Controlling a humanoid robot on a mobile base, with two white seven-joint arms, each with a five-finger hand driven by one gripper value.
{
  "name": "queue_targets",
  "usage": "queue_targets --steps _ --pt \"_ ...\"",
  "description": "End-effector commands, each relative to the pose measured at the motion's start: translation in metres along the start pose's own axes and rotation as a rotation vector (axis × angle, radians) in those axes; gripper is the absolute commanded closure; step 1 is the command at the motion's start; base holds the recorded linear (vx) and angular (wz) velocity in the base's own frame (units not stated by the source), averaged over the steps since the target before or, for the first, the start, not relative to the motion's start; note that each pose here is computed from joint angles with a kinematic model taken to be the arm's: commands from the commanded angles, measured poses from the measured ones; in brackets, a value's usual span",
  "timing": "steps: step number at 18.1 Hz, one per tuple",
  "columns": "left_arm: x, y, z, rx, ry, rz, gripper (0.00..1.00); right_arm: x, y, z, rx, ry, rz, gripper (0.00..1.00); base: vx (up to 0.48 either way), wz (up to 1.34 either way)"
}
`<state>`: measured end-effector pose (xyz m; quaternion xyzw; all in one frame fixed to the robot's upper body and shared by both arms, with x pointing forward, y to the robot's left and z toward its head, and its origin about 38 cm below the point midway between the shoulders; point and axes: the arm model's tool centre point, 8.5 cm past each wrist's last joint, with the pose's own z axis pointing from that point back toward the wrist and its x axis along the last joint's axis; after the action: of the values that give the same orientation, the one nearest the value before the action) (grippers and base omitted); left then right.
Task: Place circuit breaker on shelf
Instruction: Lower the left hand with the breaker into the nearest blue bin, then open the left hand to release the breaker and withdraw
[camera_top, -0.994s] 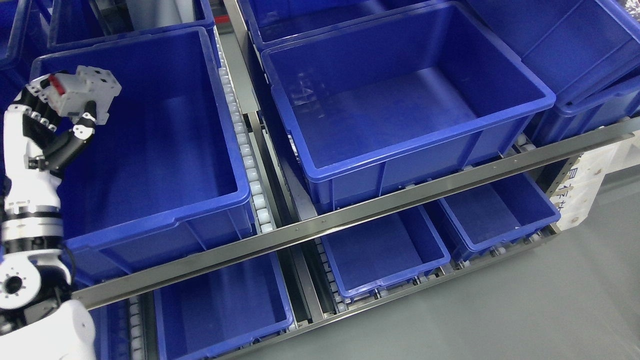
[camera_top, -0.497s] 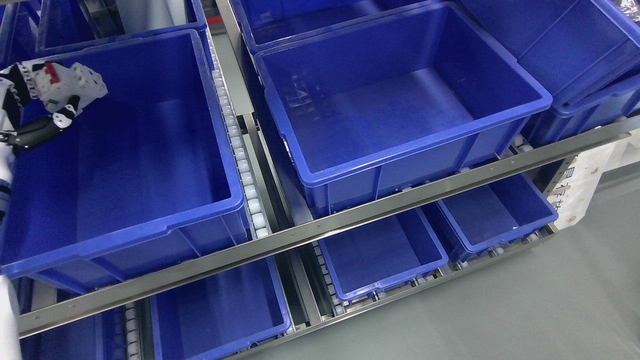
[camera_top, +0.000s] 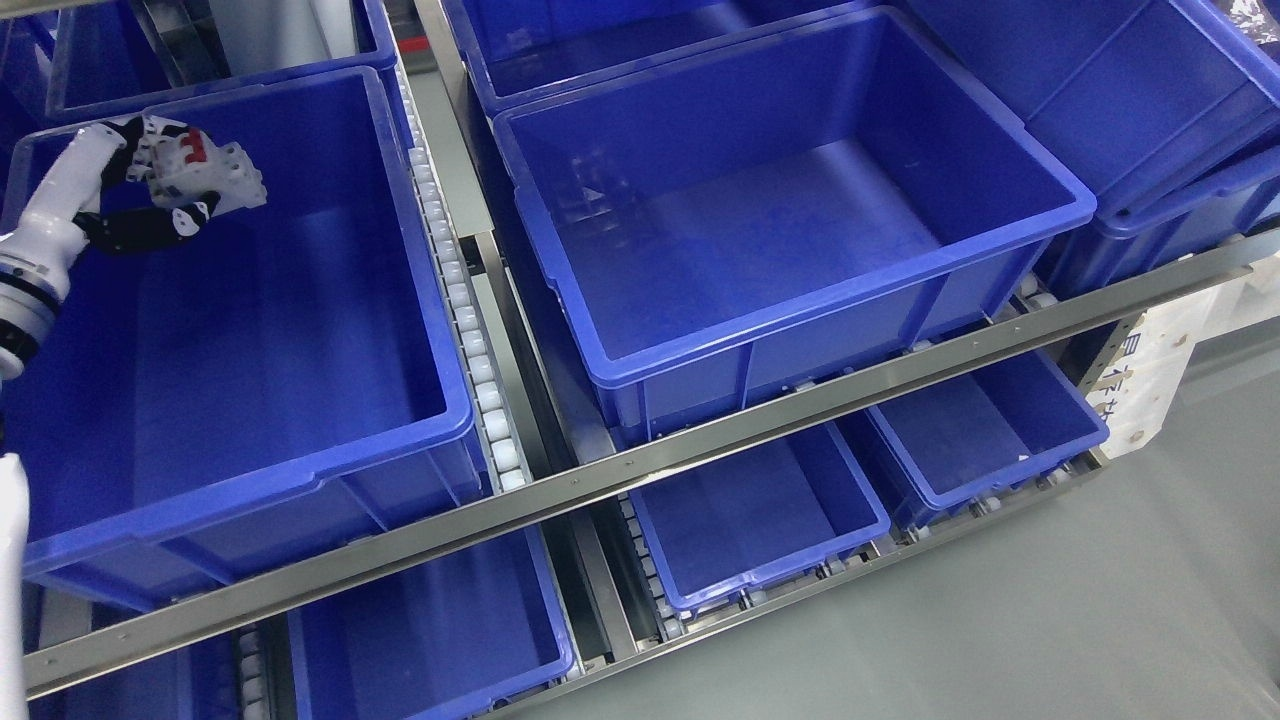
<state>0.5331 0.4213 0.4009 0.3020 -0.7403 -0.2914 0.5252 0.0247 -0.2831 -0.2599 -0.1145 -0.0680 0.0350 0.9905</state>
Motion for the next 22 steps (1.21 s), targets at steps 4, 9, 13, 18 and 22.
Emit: queue_targets --steps 4,9,13,18,22 --pt "-0.067 -0.086 -0.019 -0.279 0.270 -0.066 0.77 -0.007 -0.010 -0.001 -0.013 0.057 0.031 0.00 0.019 0.00" --pt "-0.051 -0.102 -0.040 -0.323 0.276 -0.056 0.75 -0.007 -0.010 -0.001 -0.013 0.057 0.031 0.00 0.022 -0.02" --pt "-0.053 -0.095 -0.040 -0.316 0.290 -0.065 0.49 -0.007 -0.010 -0.001 -0.013 0.057 0.031 0.00 0.032 -0.01" --pt "-0.052 -0.085 -0.041 -0.295 0.291 -0.061 0.27 -0.007 -0.010 -0.001 -0.013 0.057 0.031 0.00 0.032 -0.02" --pt "-0.038 -0.051 -0.048 -0.175 0.254 -0.059 0.05 -0.007 -0.010 -0.001 -0.013 0.057 0.031 0.00 0.030 0.00"
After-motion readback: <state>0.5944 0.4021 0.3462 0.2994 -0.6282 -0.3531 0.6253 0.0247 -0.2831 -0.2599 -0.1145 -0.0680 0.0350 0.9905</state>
